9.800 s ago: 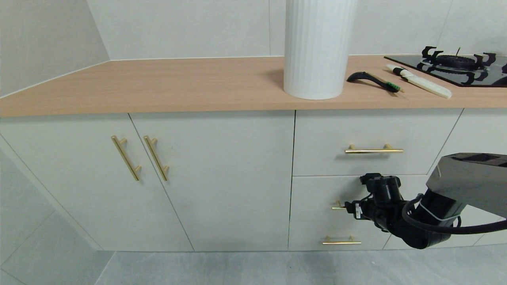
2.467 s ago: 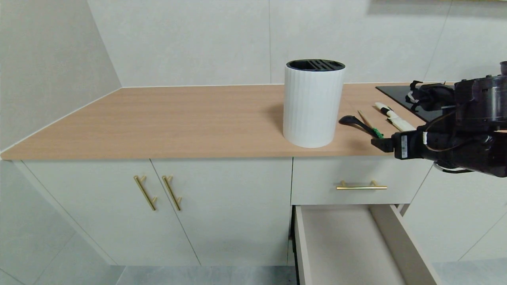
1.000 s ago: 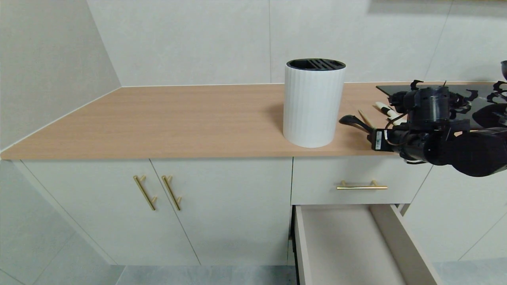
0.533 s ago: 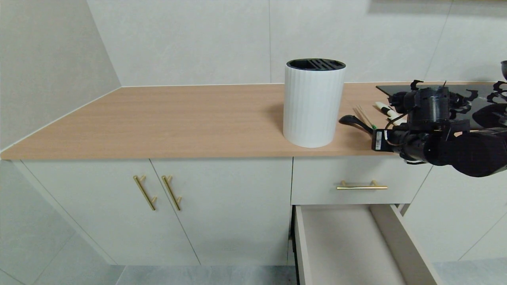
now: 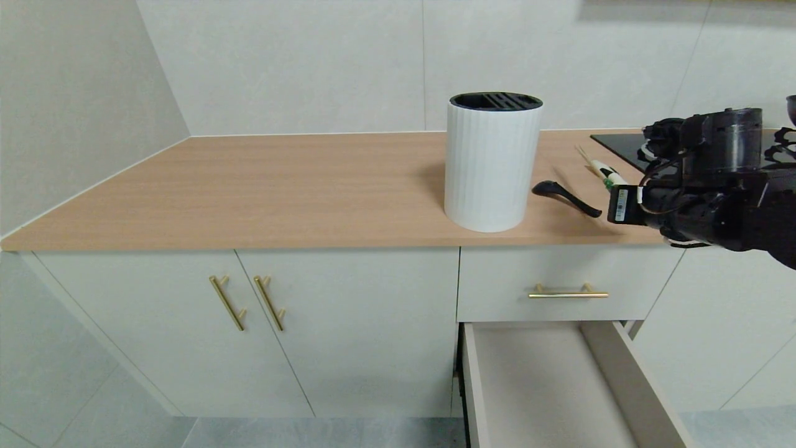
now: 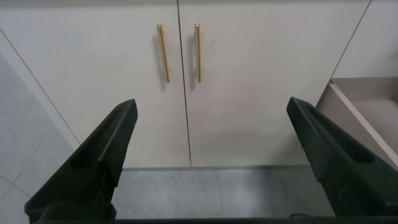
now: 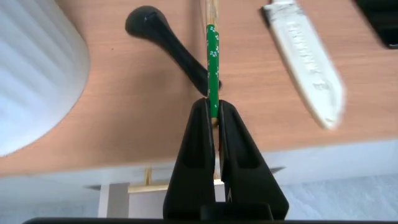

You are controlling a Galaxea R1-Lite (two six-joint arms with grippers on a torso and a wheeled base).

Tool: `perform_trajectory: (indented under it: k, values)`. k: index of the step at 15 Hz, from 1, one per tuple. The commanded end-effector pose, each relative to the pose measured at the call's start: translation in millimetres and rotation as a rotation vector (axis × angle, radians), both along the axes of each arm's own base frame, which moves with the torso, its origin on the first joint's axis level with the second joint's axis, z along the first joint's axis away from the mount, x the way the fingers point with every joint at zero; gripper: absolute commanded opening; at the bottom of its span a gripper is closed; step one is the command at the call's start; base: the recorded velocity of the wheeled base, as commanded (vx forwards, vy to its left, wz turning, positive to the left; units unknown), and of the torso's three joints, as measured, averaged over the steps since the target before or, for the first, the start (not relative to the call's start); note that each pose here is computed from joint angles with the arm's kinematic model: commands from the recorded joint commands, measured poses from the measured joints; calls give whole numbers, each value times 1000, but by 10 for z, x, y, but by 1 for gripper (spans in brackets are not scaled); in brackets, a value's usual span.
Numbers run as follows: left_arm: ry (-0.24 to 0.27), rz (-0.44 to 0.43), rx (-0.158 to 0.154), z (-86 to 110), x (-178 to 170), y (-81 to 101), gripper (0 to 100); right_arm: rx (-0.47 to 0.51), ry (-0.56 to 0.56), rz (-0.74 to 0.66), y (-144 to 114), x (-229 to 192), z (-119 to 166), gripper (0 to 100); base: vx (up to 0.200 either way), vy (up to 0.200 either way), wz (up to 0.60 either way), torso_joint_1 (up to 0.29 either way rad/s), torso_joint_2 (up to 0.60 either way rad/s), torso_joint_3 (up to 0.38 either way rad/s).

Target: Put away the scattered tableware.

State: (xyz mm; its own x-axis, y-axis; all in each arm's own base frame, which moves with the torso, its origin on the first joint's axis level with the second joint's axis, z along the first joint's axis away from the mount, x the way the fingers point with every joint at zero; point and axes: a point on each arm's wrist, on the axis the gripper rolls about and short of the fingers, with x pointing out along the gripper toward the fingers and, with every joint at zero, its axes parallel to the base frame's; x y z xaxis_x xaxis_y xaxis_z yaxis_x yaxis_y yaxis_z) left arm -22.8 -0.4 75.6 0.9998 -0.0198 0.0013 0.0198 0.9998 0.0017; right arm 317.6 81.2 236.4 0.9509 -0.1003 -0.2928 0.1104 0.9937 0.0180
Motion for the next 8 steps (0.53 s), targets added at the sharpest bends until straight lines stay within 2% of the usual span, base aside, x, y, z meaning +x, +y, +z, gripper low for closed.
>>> perform_trajectory:
  k: [1, 2, 4, 5, 8]
  values:
    - [0, 1, 0, 0, 0, 0, 100, 12, -39, 8, -73, -298, 279, 0, 0, 0, 0, 0, 0, 0]
    - [0, 0, 0, 0, 0, 0, 100, 6, -18, 13, -97, -401, 323, 0, 0, 0, 0, 0, 0, 0]
    - [0, 0, 0, 0, 0, 0, 100, 28, 65, 152, -205, -1017, 613, 0, 0, 0, 0, 0, 0, 0]
    - [0, 0, 0, 0, 0, 0, 100, 27, 108, 204, -258, -1241, 647, 0, 0, 0, 0, 0, 0, 0]
    - [0, 1, 0, 0, 0, 0, 100, -39, 135, 354, -405, -1816, 739, 0, 0, 0, 0, 0, 0, 0]
